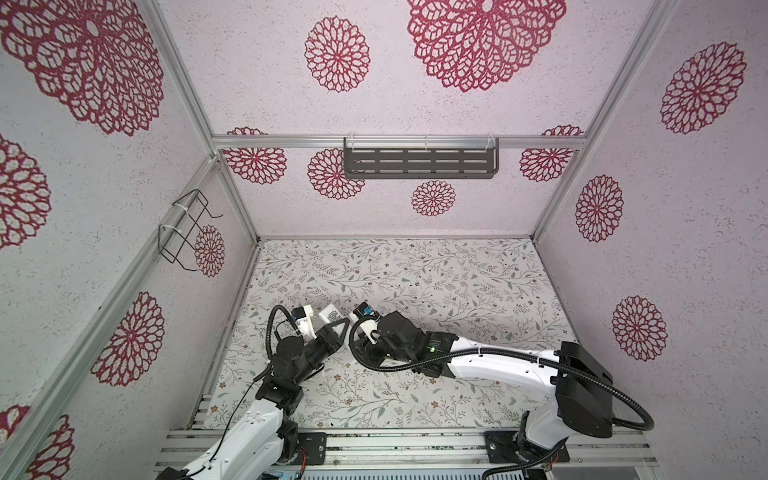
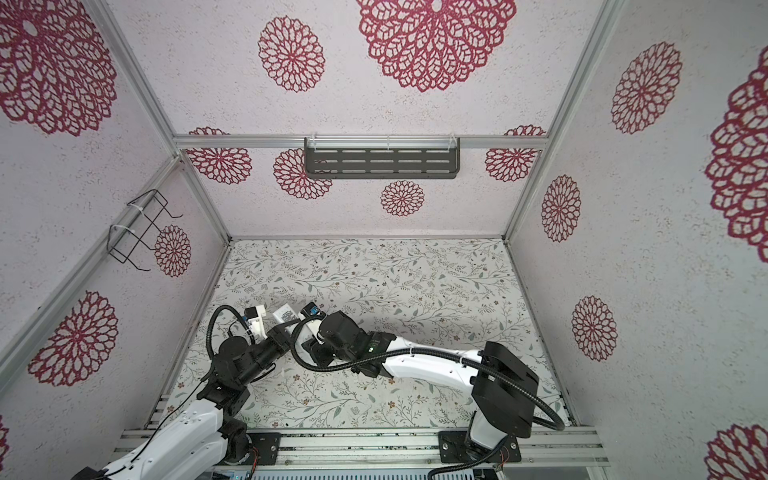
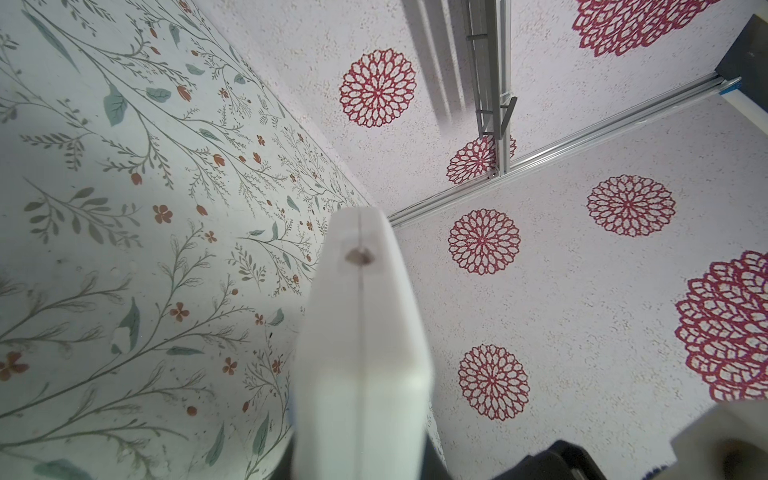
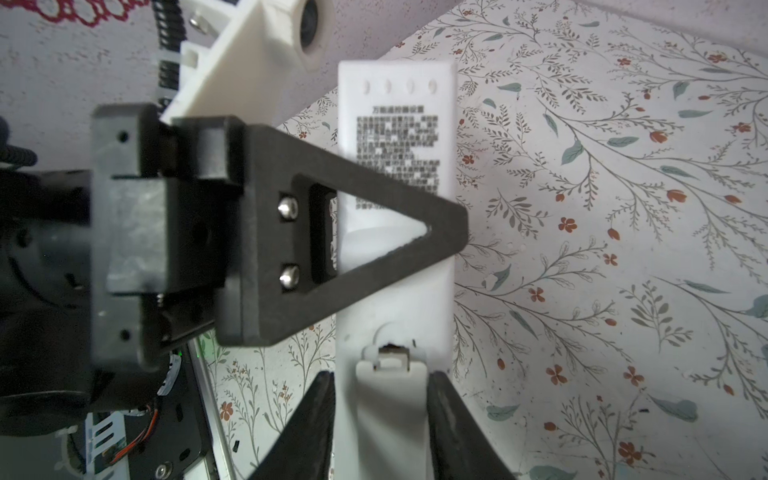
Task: Load the batteries into the remote control
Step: 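Lower the cover onto the compartment and slide it toward the latch with the right gripper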
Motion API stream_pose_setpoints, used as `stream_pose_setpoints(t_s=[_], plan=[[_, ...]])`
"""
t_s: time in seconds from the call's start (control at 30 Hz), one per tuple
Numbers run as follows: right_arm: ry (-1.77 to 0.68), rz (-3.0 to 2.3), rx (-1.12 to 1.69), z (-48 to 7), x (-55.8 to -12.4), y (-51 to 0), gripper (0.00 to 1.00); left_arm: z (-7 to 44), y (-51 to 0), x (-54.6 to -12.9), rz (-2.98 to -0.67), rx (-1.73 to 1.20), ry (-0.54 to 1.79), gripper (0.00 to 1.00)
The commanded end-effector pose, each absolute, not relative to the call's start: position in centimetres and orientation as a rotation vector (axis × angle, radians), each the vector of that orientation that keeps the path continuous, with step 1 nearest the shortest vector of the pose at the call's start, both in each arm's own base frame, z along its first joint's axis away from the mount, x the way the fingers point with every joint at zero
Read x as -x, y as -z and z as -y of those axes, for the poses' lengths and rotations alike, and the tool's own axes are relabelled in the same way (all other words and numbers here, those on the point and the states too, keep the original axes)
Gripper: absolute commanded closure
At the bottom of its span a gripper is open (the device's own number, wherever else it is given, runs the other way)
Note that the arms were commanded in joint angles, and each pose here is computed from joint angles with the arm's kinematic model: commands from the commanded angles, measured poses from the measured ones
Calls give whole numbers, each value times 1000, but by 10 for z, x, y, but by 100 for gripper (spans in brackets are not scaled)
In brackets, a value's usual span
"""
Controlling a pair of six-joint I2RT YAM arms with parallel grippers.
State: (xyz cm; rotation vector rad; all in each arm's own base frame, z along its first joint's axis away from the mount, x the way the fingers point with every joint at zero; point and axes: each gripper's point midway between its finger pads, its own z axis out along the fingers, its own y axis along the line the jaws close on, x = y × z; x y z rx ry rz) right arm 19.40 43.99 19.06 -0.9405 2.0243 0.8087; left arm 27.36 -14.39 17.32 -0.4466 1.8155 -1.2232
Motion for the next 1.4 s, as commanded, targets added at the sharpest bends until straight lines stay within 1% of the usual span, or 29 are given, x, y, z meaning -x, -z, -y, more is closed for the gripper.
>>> stream_pose_setpoints(t_s=[0.0,0.2,0.33,0.43,0.6,0.8,1.37], plan=[[-828,-1987,946,-445,-192,-206,57,148,-193,-274,-1756,408,1260,100],[-816,-1973,929,-441,-194,-215,50,148,-192,-274,-1756,408,1265,100],[-814,-1951,925,-438,-194,-226,43,148,-193,-274,-1755,407,1268,100],[-818,-1948,916,-437,-194,-231,41,149,-193,-273,-1755,404,1269,100],[-790,-1966,890,-426,-195,-241,41,149,-194,-273,-1752,399,1267,100],[-732,-2031,863,-410,-202,-230,42,152,-196,-272,-1765,370,1266,100],[-727,-2092,872,-417,-214,-203,46,156,-198,-271,-1768,356,1300,100]])
